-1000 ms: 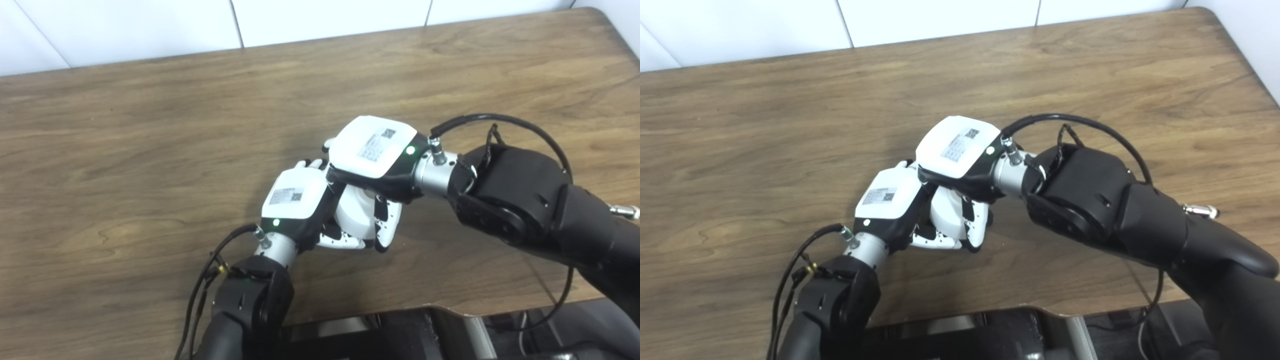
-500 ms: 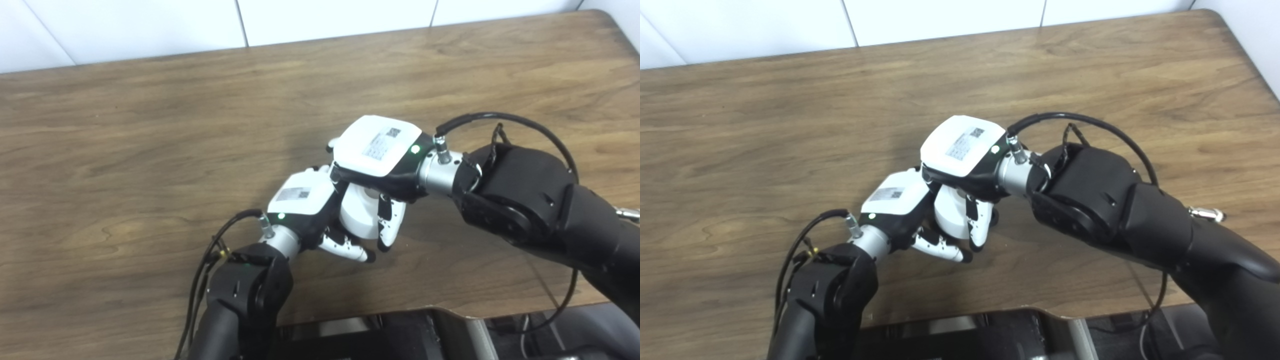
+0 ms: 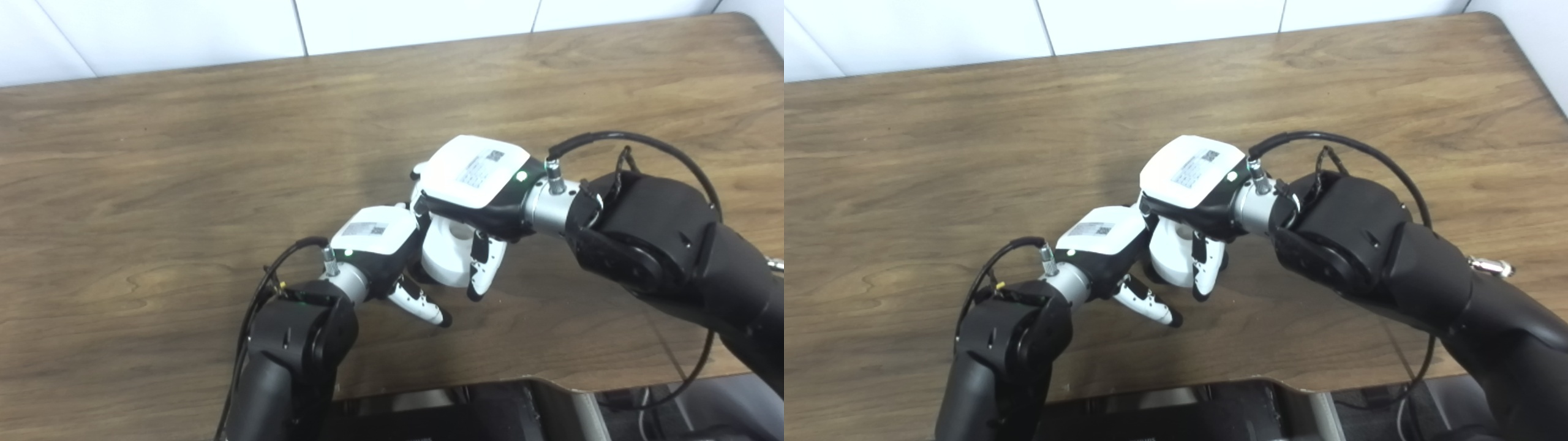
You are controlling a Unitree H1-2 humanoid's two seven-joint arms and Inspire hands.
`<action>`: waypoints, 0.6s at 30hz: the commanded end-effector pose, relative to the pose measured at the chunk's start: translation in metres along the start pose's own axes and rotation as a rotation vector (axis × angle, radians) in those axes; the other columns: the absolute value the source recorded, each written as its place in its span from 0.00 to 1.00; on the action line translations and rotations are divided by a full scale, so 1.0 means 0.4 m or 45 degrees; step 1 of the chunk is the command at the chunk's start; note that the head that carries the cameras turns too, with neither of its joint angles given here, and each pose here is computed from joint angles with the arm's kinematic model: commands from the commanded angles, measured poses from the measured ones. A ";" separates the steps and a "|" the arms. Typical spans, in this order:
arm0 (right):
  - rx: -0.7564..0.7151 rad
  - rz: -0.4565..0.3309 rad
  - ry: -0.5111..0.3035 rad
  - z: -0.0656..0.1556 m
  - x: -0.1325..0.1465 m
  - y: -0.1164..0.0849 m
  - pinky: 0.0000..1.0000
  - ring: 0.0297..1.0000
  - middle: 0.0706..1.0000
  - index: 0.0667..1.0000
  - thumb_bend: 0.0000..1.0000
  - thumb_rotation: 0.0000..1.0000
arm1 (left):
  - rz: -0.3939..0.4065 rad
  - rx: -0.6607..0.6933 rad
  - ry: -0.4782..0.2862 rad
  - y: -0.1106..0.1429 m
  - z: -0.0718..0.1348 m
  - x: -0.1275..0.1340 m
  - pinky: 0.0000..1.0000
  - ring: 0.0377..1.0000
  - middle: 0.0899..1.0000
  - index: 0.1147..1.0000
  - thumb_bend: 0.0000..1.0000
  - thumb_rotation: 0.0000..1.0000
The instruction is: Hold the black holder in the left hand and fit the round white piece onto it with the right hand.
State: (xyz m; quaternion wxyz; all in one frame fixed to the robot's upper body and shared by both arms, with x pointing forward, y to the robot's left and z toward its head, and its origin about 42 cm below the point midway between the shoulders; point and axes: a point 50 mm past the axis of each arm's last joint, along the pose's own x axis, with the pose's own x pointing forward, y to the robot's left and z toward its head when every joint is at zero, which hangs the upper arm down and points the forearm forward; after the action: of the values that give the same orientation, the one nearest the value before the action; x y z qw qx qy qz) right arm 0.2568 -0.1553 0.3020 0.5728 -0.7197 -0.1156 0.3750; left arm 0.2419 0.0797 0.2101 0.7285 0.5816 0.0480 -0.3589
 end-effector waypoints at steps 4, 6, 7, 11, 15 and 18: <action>0.031 0.083 0.032 -0.012 -0.003 -0.016 0.84 0.92 0.80 0.68 1.00 0.32 | -0.047 -0.010 0.029 0.000 -0.006 -0.013 1.00 1.00 1.00 1.00 1.00 0.36; 0.038 0.077 0.025 -0.014 -0.004 -0.022 0.84 0.92 0.81 0.69 1.00 0.31 | -0.042 -0.015 0.032 0.001 -0.007 -0.015 1.00 1.00 1.00 1.00 1.00 0.36; 0.042 0.074 0.021 -0.015 -0.005 -0.025 0.83 0.92 0.81 0.71 1.00 0.31 | -0.040 -0.018 0.033 0.002 -0.007 -0.016 1.00 1.00 1.00 1.00 1.00 0.36; 0.047 0.059 0.003 -0.021 -0.008 -0.041 0.84 0.95 0.85 0.77 1.00 0.32 | -0.018 -0.046 0.043 0.006 -0.011 -0.019 1.00 1.00 1.00 1.00 1.00 0.36; 0.061 0.039 -0.025 -0.024 -0.014 -0.056 0.83 0.97 0.88 0.80 1.00 0.32 | -0.015 -0.049 0.058 0.007 -0.014 -0.018 1.00 1.00 1.00 1.00 1.00 0.36; 0.069 0.034 -0.041 -0.029 -0.018 -0.065 0.83 0.98 0.89 0.82 1.00 0.32 | -0.016 -0.057 0.067 0.007 -0.016 -0.017 1.00 1.00 1.00 1.00 1.00 0.35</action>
State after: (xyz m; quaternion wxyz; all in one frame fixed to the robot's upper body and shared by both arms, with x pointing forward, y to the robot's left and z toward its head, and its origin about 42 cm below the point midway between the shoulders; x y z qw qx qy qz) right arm 0.2664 -0.1580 0.3167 0.5893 -0.6992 -0.1253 0.3848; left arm 0.2418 0.0849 0.2148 0.7383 0.5712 0.0644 -0.3529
